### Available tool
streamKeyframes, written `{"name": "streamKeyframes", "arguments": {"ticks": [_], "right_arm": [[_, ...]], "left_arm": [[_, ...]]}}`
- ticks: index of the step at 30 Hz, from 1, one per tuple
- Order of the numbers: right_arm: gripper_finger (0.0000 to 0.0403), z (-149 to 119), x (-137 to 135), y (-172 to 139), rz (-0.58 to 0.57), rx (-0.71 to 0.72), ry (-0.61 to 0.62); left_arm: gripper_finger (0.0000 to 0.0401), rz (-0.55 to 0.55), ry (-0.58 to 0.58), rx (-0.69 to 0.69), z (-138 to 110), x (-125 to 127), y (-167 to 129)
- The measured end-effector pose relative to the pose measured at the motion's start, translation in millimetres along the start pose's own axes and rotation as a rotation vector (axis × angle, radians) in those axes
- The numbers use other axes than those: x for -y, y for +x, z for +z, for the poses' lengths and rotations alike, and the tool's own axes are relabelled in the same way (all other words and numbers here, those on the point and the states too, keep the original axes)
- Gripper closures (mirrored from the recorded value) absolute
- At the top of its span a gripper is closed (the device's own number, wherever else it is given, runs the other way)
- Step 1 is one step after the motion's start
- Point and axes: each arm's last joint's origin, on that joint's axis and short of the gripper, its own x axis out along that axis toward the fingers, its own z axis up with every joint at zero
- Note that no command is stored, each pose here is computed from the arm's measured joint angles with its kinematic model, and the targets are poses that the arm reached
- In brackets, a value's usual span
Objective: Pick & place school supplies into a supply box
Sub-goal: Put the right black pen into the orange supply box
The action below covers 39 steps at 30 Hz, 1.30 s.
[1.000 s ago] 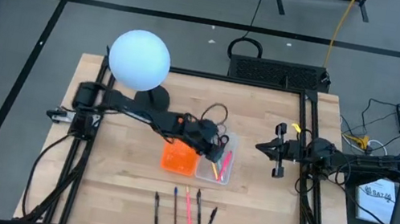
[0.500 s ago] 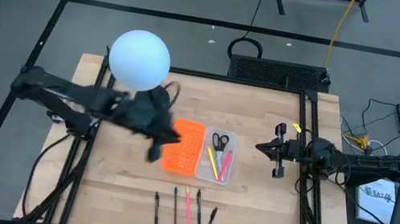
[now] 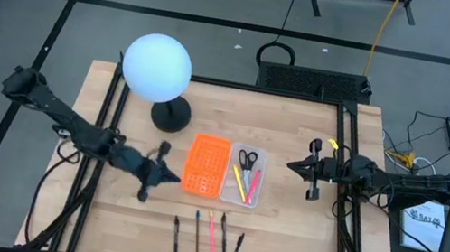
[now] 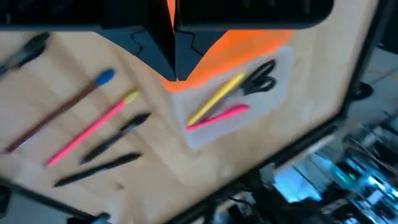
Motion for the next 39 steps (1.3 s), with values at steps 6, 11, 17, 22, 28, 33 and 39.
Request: {"name": "streamKeyframes", "arguments": {"ticks": [6, 11, 17, 22, 28, 33, 39], "right_arm": [[0.0403, -1, 0, 0, 0.001, -0.015, 0.001], [0.0403, -8, -1, 0, 0.008, -0.081, 0.000], [0.0403, -9, -1, 1, 0.007, -0.089, -0.071], [0.0403, -4, 0, 1, 0.002, -0.036, -0.070], [0.0403, -7, 4, 3, -0.147, -0.076, -0.104], [0.0403, -6, 2, 10, -0.144, -0.154, -0.080], [0.0403, 67, -8, 57, -0.214, -0.318, -0.123]], "left_arm": [[0.0399, 0.028, -0.037, 0.176, -35, -20, -40], [0.0399, 0.101, -0.074, 0.312, -70, -18, -60], [0.0400, 0.205, -0.108, 0.419, -94, -15, -67], [0.0400, 0.235, -0.091, 0.330, -105, -16, -65], [0.0393, 0.342, -0.112, 0.289, -107, -23, -66], [0.0366, 0.433, -0.133, 0.269, -107, -27, -67], [0.0356, 0.438, -0.137, 0.272, -107, -27, -67]]}}
